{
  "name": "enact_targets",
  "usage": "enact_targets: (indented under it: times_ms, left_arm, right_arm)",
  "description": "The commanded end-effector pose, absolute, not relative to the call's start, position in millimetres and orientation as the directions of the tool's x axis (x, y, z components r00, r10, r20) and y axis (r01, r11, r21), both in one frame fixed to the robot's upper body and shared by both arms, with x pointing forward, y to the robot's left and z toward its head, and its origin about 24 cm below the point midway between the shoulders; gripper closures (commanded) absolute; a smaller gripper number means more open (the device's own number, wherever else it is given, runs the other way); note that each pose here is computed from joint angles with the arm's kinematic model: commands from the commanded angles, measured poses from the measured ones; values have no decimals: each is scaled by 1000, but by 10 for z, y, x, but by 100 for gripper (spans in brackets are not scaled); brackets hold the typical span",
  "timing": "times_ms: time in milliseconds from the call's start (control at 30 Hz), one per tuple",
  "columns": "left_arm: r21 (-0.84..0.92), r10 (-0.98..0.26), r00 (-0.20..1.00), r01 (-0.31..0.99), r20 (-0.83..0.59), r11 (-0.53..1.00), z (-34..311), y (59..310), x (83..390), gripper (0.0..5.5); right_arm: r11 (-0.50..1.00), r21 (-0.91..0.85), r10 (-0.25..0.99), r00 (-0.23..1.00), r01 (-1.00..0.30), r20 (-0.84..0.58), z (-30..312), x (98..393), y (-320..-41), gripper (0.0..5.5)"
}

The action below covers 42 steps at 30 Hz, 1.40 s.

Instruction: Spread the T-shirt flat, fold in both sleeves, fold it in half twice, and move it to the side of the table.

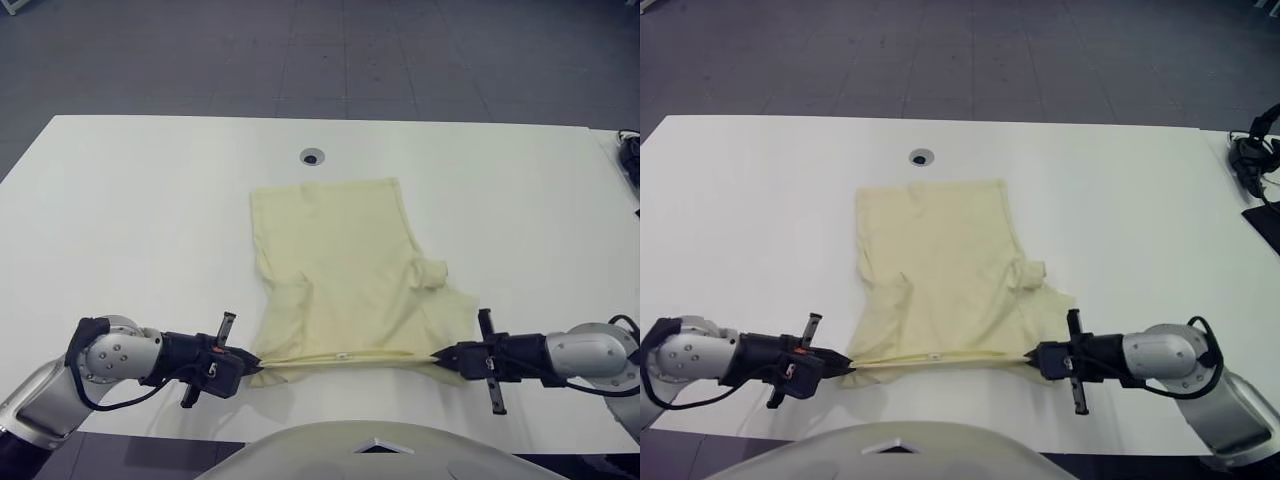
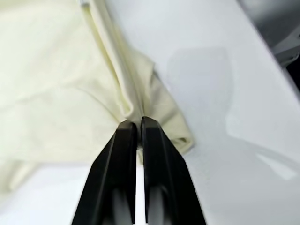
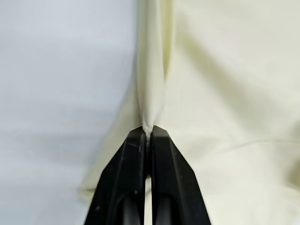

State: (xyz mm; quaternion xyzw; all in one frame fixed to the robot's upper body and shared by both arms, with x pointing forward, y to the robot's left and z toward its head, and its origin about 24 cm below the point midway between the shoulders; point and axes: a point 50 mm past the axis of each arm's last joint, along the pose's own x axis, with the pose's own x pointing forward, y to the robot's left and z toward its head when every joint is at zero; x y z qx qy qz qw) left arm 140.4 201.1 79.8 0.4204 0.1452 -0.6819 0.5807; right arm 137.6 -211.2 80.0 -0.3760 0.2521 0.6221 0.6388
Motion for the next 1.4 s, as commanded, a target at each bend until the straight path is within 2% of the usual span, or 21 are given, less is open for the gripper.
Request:
enact_targets:
  times_ms: [33, 400, 567, 933, 967, 1000, 1033, 1167, 1400]
  left_arm:
    - [252, -629, 13, 923, -777, -291, 713, 2031, 1347, 550]
    - [186, -634, -59, 931, -771, -313, 772, 2013, 1184, 550]
    - [191, -612, -47, 929, -789, -317, 806, 2046, 1186, 550]
    - [176, -582, -50, 929, -812, -325, 843, 2079, 1165, 550]
    - [183, -587, -40, 931, -809, -317, 845, 2079, 1172, 550]
    - [190, -594, -33, 932, -804, -309, 847, 2074, 1179, 550]
    - [183, -612, -44, 935, -790, -303, 853, 2066, 1174, 515]
    - [165, -636, -53, 946, -770, -279, 848, 2094, 1201, 456]
    - [156, -775, -23, 975, -632, -156, 989, 2129, 1340, 349]
  right_arm:
    - [-41, -110, 548, 69, -993, -834, 637, 1254, -2136, 548]
    - [-104, -29, 546, -33, -994, -837, 639, 1011, -2042, 548]
    - [-134, 19, 547, -90, -991, -832, 701, 879, -2007, 548]
    - [-150, 13, 552, -95, -989, -828, 658, 846, -1959, 548]
    - [-142, 1, 555, -80, -990, -828, 656, 865, -1954, 519]
    - [-140, -9, 562, -72, -990, -824, 659, 878, -1946, 512]
    - [-139, -4, 579, -79, -990, -811, 674, 883, -1931, 503]
    - [-126, 50, 627, -119, -991, -770, 725, 887, -1914, 442]
    - [-49, 60, 720, -77, -997, -690, 852, 1009, -1952, 341]
